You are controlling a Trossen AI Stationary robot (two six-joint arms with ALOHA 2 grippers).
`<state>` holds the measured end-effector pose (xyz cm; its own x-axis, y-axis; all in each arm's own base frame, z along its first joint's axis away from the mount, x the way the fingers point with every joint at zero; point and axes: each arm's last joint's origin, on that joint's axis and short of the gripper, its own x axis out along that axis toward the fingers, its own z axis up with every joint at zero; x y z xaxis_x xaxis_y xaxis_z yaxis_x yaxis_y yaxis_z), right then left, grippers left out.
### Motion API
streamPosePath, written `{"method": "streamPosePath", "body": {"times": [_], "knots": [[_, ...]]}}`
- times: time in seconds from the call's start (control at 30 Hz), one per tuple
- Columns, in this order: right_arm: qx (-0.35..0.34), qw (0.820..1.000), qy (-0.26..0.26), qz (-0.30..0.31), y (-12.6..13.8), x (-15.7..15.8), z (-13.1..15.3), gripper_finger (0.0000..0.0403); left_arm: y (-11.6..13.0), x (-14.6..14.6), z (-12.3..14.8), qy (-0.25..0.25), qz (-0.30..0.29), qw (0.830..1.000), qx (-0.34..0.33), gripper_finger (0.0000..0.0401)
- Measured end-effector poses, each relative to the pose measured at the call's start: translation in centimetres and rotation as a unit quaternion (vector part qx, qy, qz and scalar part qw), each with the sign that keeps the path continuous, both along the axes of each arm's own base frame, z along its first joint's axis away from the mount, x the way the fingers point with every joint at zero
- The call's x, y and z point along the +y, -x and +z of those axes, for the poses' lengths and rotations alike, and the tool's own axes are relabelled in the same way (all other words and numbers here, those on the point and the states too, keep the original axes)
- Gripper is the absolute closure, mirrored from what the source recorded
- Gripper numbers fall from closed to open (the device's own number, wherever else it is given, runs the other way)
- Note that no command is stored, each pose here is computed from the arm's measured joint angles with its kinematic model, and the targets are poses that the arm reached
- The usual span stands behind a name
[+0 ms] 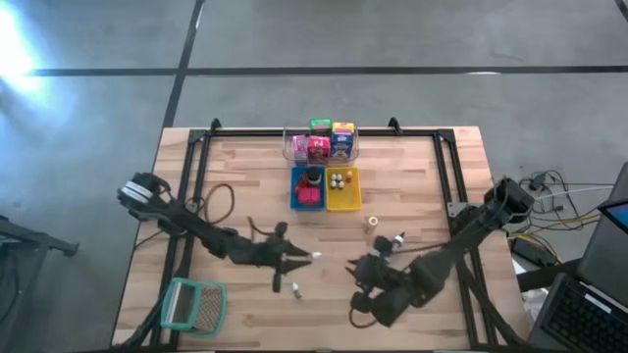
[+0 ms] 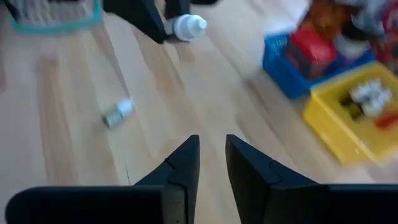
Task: Pick & Place Kitchen Items
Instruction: Put the small orange food coloring bottle into the yellow bin
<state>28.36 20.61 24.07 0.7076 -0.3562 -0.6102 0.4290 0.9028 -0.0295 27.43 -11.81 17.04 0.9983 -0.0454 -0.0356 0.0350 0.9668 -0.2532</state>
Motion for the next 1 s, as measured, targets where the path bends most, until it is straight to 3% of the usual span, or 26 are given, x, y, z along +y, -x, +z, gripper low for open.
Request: {"method": "streamPosePath", "body": {"times": [0.13, 0.4, 0.77, 1.0], "knots": [[-0.036, 0.999, -0.014, 0.023, -1.9, -1.3, 1.5, 0.0326, 1.8, 1.0, 0.5, -0.015, 0.002, 0.999, -0.05, 0.0307], [-0.086, 0.988, -0.097, 0.081, -4.7, -4.7, 4.2, 0.0287, 3.2, 1.4, 0.3, -0.048, -0.048, 0.996, -0.055, 0.0307], [-0.089, 0.981, -0.13, 0.113, -6.3, -7.3, 4.6, 0.0225, 3.1, 2.0, 0.6, -0.072, -0.043, 0.995, -0.059, 0.0307], [-0.082, 0.983, -0.122, 0.11, -6.5, -7.9, 4.5, 0.0222, 1.5, 2.7, 1.3, -0.081, -0.039, 0.995, -0.039, 0.0307]]}}
